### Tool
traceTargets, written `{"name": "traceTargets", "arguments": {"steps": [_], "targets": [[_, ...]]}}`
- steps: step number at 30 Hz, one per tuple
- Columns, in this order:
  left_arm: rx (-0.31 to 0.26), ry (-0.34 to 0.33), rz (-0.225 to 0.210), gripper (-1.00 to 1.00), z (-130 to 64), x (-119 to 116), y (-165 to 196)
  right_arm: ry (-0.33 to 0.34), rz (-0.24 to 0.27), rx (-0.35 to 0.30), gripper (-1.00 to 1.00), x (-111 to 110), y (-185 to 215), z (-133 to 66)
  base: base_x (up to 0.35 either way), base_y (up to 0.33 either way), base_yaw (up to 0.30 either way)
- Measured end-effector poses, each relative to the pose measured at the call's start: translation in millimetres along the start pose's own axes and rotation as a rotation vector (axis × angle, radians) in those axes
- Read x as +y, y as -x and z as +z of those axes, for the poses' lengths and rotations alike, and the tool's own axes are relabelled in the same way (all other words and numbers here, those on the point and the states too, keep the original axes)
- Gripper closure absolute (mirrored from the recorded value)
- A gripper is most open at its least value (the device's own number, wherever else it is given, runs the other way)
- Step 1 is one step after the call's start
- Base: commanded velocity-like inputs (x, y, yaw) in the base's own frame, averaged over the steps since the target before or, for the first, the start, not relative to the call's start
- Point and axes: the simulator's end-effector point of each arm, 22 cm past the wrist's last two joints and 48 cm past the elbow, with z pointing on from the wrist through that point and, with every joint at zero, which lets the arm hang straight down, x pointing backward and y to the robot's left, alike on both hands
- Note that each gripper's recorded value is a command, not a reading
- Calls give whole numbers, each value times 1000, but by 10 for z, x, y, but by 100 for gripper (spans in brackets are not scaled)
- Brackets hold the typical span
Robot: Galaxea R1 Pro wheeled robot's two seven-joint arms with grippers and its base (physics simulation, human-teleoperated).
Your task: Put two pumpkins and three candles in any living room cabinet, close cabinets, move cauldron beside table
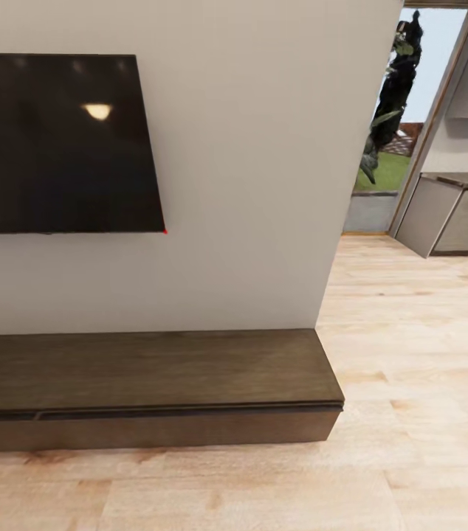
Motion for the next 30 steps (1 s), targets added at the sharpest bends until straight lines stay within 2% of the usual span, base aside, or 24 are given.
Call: {"name": "traceTargets", "arguments": {"steps": [9, 17, 23, 30], "targets": [[19, 6, 5, -100, -142, 83, -130, -7, 3, 10, -100, -32, 24, -138, 0, 0, 0], [47, 8, 13, -100, -273, 139, -291, -31, -3, 33, -100, -180, -77, -265, 0, 0, 0], [75, 15, 20, -100, -370, 189, -406, -33, -5, 42, -100, -206, -85, -356, 0, 0, 0], [95, 11, 21, -100, -492, 162, -492, -37, -22, 151, -100, -238, -321, -485, 0, 0, 0]]}}
